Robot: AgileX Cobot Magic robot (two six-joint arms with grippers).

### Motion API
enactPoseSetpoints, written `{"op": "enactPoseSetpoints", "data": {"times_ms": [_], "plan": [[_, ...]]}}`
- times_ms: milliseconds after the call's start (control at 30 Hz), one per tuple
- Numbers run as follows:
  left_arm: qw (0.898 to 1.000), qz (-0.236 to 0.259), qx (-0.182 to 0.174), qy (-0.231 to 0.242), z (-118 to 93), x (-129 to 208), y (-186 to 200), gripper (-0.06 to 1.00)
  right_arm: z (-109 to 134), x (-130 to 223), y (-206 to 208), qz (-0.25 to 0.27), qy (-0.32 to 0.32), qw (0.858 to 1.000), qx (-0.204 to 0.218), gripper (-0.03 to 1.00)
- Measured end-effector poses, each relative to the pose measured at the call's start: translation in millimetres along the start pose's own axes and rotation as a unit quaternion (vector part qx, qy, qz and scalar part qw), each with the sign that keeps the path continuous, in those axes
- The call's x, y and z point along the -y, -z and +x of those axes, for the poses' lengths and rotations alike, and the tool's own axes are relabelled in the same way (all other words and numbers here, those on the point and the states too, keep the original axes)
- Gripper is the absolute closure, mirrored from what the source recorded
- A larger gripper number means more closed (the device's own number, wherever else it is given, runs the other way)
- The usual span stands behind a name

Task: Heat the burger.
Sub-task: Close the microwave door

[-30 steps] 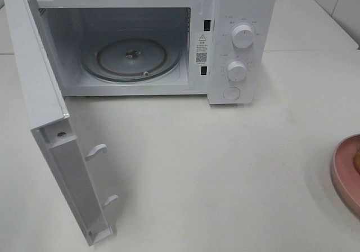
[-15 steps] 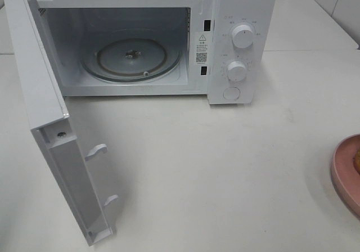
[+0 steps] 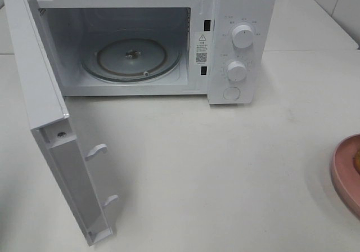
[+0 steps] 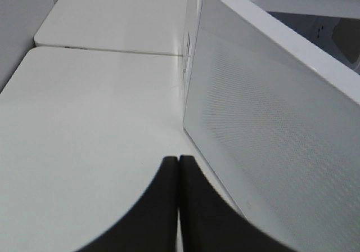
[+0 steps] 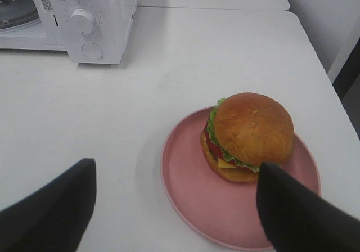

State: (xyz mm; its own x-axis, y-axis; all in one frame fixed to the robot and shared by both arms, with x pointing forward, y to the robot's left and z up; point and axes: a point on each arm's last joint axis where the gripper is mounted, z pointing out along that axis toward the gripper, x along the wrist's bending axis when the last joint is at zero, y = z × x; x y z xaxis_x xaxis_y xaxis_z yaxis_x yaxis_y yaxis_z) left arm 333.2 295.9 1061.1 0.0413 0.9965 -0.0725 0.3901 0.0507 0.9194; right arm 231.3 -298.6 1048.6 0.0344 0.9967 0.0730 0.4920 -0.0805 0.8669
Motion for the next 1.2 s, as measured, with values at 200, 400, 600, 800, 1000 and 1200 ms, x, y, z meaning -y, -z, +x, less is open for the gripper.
{"op": "enactPoseSetpoints", "data": {"times_ms": [200, 400, 600, 800, 1000, 1200], "plan": [[0.999, -0.03, -0.001, 0.012, 2.6, 11.2, -16.8, 0.94, 0.0, 0.0, 0.0, 0.0, 0.0, 1.0, 0.0, 0.21], [0.999, -0.035, -0.019, 0.018, 8.3, 23.2, -34.5, 0.94, 0.0, 0.0, 0.0, 0.0, 0.0, 1.0, 0.0, 0.21], [0.997, -0.047, -0.053, 0.019, 16.5, 24.2, -49.8, 0.94, 0.0, 0.0, 0.0, 0.0, 0.0, 1.0, 0.0, 0.21], [0.997, -0.036, -0.063, 0.015, 18.3, 25.6, -67.0, 0.94, 0.0, 0.0, 0.0, 0.0, 0.0, 1.0, 0.0, 0.21], [0.998, -0.039, -0.044, -0.007, 8.2, 26.1, -84.2, 0.94, 0.0, 0.0, 0.0, 0.0, 0.0, 1.0, 0.0, 0.21], [0.999, -0.035, -0.019, -0.031, -5.8, 30.4, -99.5, 0.94, 0.0, 0.0, 0.0, 0.0, 0.0, 1.0, 0.0, 0.21]]}}
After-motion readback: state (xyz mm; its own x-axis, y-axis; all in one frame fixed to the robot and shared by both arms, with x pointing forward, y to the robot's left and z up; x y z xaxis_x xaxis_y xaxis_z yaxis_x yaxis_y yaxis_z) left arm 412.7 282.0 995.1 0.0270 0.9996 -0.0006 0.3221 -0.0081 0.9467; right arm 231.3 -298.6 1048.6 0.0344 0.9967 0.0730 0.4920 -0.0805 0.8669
